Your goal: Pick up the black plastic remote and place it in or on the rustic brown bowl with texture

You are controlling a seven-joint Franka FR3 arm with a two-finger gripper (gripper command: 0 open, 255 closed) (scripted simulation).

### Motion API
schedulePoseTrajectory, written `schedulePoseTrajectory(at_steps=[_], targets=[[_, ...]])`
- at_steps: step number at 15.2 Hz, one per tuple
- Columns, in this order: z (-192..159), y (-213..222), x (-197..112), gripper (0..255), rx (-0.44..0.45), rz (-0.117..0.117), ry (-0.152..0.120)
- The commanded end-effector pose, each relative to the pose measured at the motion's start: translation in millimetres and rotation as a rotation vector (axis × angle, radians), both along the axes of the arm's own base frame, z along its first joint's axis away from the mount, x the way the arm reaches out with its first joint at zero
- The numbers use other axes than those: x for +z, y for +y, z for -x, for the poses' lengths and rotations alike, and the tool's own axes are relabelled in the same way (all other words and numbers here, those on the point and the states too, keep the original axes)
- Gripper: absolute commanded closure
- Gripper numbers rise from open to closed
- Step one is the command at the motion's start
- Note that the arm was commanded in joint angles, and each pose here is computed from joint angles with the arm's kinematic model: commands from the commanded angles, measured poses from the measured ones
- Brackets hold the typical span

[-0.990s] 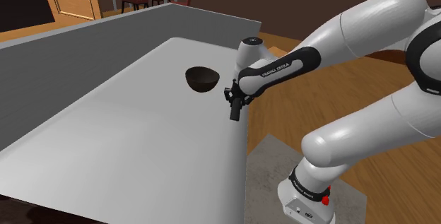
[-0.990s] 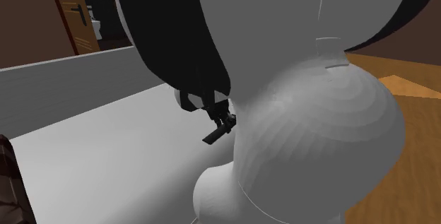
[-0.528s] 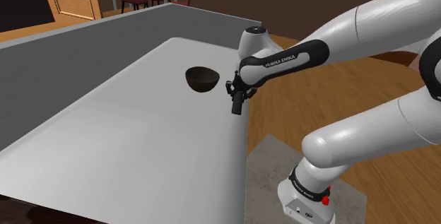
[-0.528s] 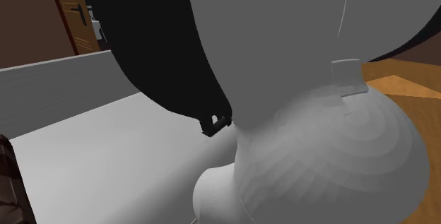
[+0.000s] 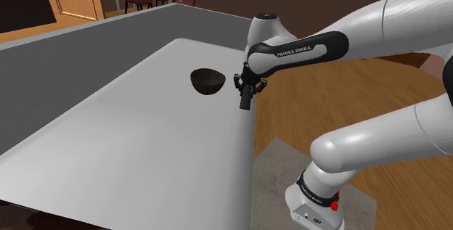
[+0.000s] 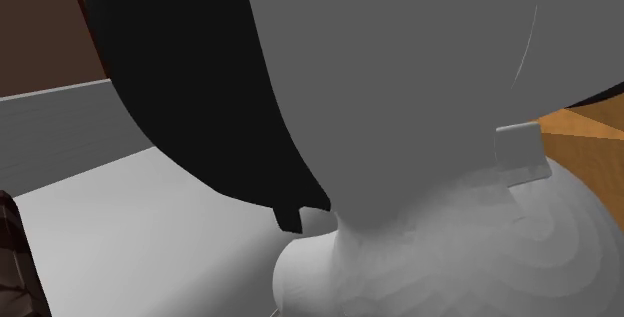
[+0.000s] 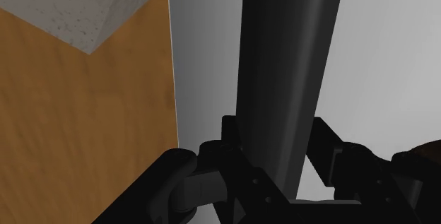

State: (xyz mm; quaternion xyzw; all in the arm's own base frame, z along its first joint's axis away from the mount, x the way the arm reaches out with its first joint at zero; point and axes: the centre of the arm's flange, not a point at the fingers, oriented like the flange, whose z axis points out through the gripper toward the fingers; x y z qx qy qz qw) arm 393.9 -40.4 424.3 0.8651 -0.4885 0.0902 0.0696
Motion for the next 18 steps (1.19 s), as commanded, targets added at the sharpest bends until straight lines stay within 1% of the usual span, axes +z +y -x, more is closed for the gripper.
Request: schedulePoseTrajectory(at_steps=[1,10,18], targets=[[1,0,11,255,0.0,0.0,0.0],[1,0,57,255,0.0,0.0,0.0],[-105,-7,51,255,0.0,0.0,0.0]])
